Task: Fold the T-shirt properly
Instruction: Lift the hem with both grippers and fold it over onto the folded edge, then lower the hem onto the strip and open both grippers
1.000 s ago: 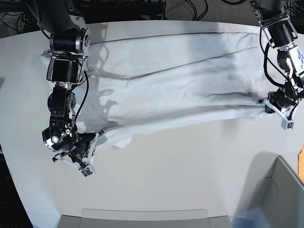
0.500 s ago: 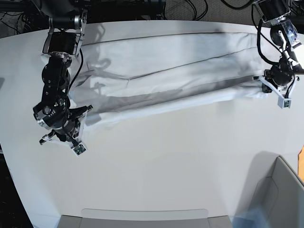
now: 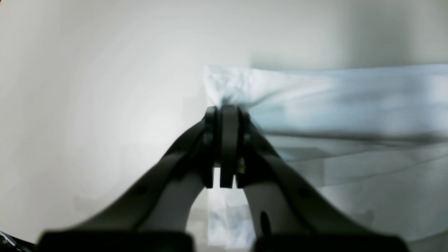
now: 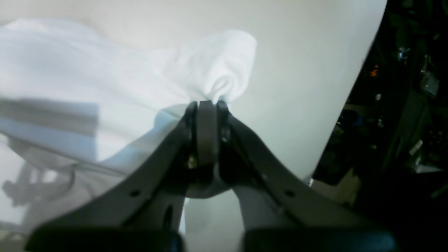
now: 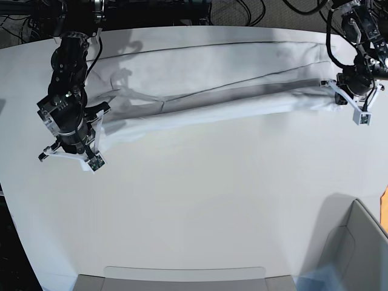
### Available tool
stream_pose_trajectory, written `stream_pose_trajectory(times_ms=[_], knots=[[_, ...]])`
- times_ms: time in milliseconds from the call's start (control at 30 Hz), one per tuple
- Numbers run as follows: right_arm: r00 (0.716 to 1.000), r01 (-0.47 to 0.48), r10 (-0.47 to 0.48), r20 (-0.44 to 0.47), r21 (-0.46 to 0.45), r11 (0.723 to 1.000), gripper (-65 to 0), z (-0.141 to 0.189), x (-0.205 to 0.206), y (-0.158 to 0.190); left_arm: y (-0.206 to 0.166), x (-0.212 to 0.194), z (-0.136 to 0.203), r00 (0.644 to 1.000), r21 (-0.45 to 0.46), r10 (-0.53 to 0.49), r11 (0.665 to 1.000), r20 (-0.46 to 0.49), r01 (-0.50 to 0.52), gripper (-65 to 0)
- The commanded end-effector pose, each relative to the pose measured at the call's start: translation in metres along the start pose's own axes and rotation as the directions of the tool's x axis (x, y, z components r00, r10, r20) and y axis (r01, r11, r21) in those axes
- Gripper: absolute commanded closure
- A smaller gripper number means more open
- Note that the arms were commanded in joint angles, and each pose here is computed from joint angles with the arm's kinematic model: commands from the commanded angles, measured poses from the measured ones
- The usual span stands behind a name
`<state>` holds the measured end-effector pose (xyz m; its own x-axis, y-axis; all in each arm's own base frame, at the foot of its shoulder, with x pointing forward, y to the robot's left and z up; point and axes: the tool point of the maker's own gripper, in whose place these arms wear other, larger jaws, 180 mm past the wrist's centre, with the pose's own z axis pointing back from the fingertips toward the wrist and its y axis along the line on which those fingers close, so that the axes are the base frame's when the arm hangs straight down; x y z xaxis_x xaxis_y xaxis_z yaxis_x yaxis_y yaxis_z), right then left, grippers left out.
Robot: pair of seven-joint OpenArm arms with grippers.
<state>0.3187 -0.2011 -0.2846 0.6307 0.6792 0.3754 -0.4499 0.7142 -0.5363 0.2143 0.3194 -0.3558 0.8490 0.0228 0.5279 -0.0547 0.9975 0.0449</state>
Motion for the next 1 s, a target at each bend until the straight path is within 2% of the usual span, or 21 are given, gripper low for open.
stream_pose_trajectory(times_ms=[0,200,400,667,700,800,833,967], knots=[[1.0,-0.015,0.015,-0.019,-0.046,0.999,0.0,0.007,-0.004,-0.012,0.007,0.007,0.009,0.999,0.03,-0.018,0.999,0.026,0.017,0.0],[0.995,-0.029,0.029,-0.094,0.002,1.0,0.0,0.009,-0.037,0.013,0.019,-0.016,0.022,1.0,0.074,0.017,0.997,0.004,-0.018,0.0],[0.983,0.003,0.005,-0.183,0.045,0.999,0.0,0.01,-0.076,0.03,0.013,-0.042,0.02,0.998,0.06,0.036,0.998,-0.053,-0.033,0.0],[0.993,0.014,0.002,-0.119,0.129,0.991,0.0,0.007,-0.08,0.067,-0.002,-0.071,0.003,0.987,0.007,0.044,0.999,-0.154,-0.044,-1.2],[0.992,0.015,0.001,-0.123,0.132,0.991,-1.5,0.007,-0.081,0.068,-0.002,-0.074,0.002,0.986,0.006,0.045,0.999,-0.16,-0.044,-6.6],[0.993,0.015,0.0,-0.118,0.132,0.991,-12.4,0.007,-0.08,0.068,-0.002,-0.068,0.005,0.99,0.006,0.031,1.0,-0.141,-0.03,-20.0],[0.993,0.016,0.0,-0.116,0.134,0.991,-15.4,0.007,-0.08,0.068,-0.003,-0.065,0.006,0.992,0.006,0.024,1.0,-0.127,-0.023,-21.8],[0.994,0.015,0.0,-0.108,0.133,0.991,-26.0,0.007,-0.077,0.067,-0.007,-0.053,0.016,0.996,0.011,-0.015,1.0,-0.087,0.016,-21.3]])
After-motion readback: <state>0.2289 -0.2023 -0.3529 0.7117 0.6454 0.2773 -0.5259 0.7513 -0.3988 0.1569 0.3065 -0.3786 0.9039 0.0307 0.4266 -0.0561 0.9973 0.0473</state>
